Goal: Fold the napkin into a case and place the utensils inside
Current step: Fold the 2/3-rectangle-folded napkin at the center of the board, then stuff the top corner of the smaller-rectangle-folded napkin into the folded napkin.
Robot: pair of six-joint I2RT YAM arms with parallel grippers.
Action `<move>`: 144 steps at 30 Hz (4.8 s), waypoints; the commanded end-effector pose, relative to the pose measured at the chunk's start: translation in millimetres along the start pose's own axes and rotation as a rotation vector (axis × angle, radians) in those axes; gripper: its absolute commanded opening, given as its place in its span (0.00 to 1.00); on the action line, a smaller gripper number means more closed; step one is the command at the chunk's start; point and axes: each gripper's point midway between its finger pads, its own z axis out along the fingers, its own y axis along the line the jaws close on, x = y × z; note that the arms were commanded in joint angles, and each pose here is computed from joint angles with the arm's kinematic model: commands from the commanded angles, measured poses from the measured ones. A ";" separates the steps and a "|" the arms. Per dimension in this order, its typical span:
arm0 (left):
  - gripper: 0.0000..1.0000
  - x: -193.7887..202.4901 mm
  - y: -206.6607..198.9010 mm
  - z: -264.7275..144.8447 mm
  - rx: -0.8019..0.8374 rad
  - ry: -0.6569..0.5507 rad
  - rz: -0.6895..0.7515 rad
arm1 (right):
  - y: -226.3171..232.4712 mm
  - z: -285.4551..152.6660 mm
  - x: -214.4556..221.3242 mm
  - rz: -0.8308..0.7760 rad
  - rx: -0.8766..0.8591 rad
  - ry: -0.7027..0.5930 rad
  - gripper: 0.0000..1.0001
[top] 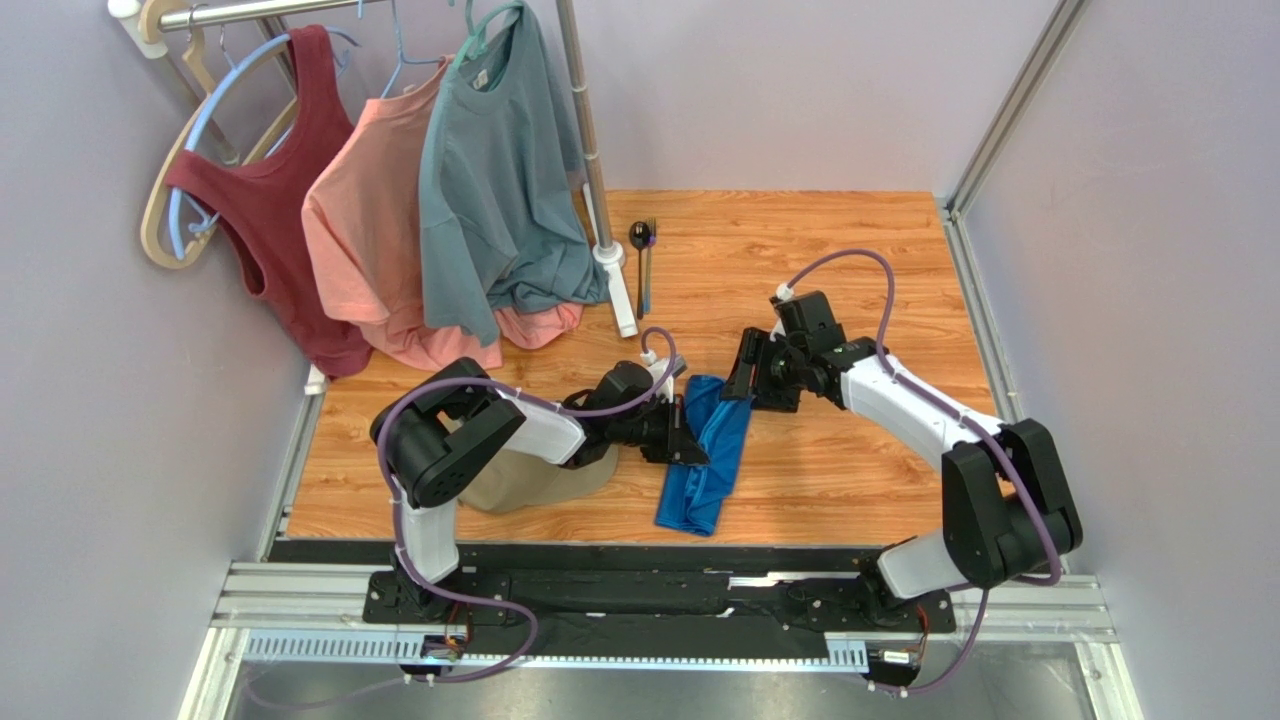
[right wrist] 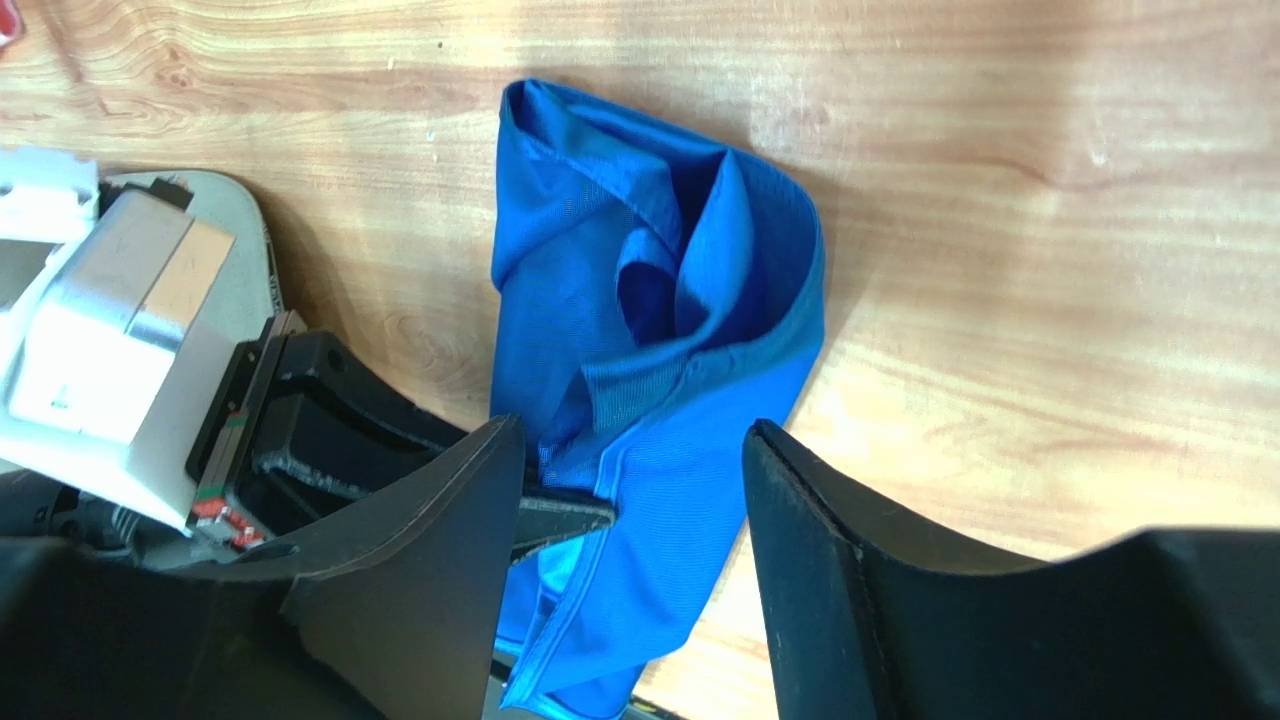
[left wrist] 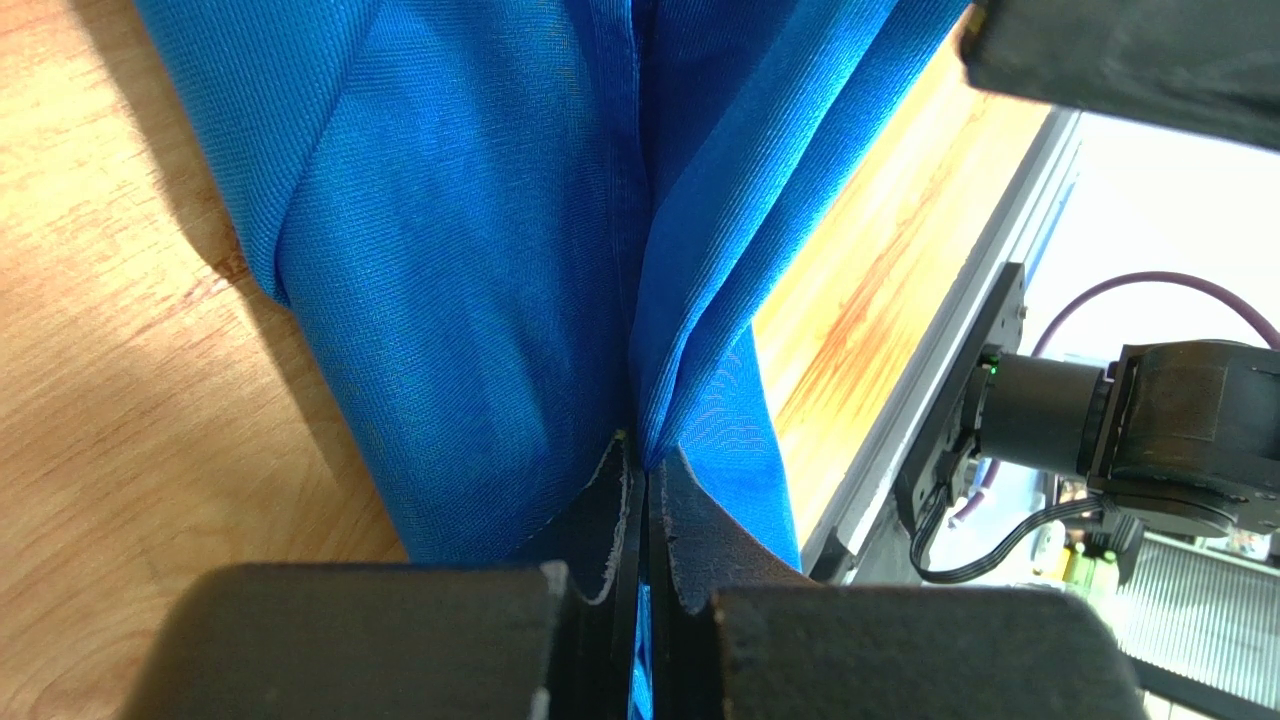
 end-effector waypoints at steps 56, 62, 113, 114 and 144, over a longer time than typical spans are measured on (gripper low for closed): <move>0.56 -46.6 -15.2 8.4 -0.077 -0.058 0.083 | 36.6 41.9 1.1 -0.162 -0.068 -0.054 0.00; 0.51 -46.6 -8.8 3.6 -0.108 -0.079 0.070 | 43.6 29.3 -2.7 -0.102 -0.095 -0.050 0.00; 0.26 -70.9 -7.6 -37.3 -0.214 -0.134 0.092 | 4.7 65.1 -3.0 -0.113 0.128 0.011 0.30; 0.26 -73.0 -6.6 -36.6 -0.211 -0.133 0.093 | 5.0 65.0 -2.8 -0.114 0.127 0.010 0.26; 0.14 -82.7 34.4 -6.2 -0.224 -0.129 0.035 | 49.4 45.1 -0.2 -0.115 -0.077 0.040 0.01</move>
